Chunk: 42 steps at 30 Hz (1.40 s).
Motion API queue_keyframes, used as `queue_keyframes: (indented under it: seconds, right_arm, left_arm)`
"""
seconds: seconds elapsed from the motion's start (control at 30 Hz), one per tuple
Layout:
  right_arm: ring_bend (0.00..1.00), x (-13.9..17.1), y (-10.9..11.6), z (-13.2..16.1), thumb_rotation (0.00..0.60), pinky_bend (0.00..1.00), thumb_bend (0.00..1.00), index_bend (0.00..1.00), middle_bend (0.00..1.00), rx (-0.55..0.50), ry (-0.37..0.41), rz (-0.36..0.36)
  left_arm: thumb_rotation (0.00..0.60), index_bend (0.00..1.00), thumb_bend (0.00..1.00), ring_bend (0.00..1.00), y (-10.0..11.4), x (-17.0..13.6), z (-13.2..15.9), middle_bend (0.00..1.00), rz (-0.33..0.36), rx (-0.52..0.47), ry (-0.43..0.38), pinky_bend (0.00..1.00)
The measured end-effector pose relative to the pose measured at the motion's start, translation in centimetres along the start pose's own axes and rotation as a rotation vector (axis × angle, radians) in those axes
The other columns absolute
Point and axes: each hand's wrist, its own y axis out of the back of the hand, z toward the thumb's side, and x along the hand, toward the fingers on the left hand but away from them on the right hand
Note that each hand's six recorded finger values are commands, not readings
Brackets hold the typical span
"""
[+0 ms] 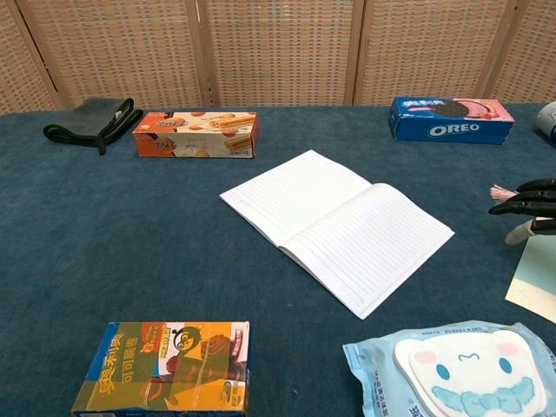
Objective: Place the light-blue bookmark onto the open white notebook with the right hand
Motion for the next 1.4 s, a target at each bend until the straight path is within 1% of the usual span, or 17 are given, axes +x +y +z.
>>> queue_keyframes:
  seconds: [0.27,0.57,0.7,0.83,0.9,1.03,1.13,1.2,1.4]
  right_arm:
    - [0.0,-0.1,-0.3,0.3,0.6,0.0,0.0,0.2,0.0,0.017,0.007,0.005]
    - [0.0,-0.3,-0.6,0.8,0.6,0.0,0.0,0.23,0.0,0.044,0.017,0.008]
    - [0.0,-0.4,-0.7,0.9,0.6,0.0,0.0,0.29,0.0,0.054,0.018,0.009]
    - [0.0,-0.5,-0.7,0.9,0.6,0.0,0.01,0.41,0.0,0.055,0.015,0.003]
    - [0.0,-0.5,-0.6,0.9,0.6,0.0,0.04,0.46,0.0,0.054,0.012,-0.002]
    - [0.0,-0.4,-0.3,0.9,0.6,0.0,0.16,0.52,0.0,0.061,0.009,-0.018]
    - [0.0,-0.4,0.0,0.9,0.6,0.0,0.24,0.54,0.0,0.069,0.008,-0.035]
    - [0.0,-0.4,0.3,0.9,0.6,0.0,0.26,0.55,0.0,0.075,0.01,-0.049]
    - [0.0,-0.2,1.3,0.7,0.6,0.0,0.26,0.55,0.0,0.085,0.011,-0.086]
  left_arm:
    - [0.6,0.0,0.0,0.0,0.0,-0.1,-0.1,0.0,0.003,-0.003,0.001,0.0]
    - [0.6,0.0,0.0,0.0,-0.1,-0.1,-0.4,0.0,0.0,-0.001,0.009,0.0]
    - [0.6,0.0,0.0,0.0,-0.1,-0.2,-0.3,0.0,0.001,0.001,0.006,0.0]
    - [0.6,0.0,0.0,0.0,-0.1,-0.1,-0.4,0.0,0.001,0.001,0.008,0.0]
    - [0.6,0.0,0.0,0.0,-0.2,-0.1,-0.3,0.0,0.0,0.002,0.007,0.0]
    - [0.6,0.0,0.0,0.0,-0.2,-0.1,-0.3,0.0,-0.001,0.002,0.007,0.0]
    - [0.6,0.0,0.0,0.0,-0.2,-0.1,-0.3,0.0,-0.001,0.002,0.006,0.0]
    - [0.6,0.0,0.0,0.0,-0.2,-0.1,-0.3,0.0,-0.001,0.001,0.005,0.0]
    - [0.6,0.0,0.0,0.0,-0.1,-0.2,-0.4,0.0,0.001,-0.001,0.006,0.0]
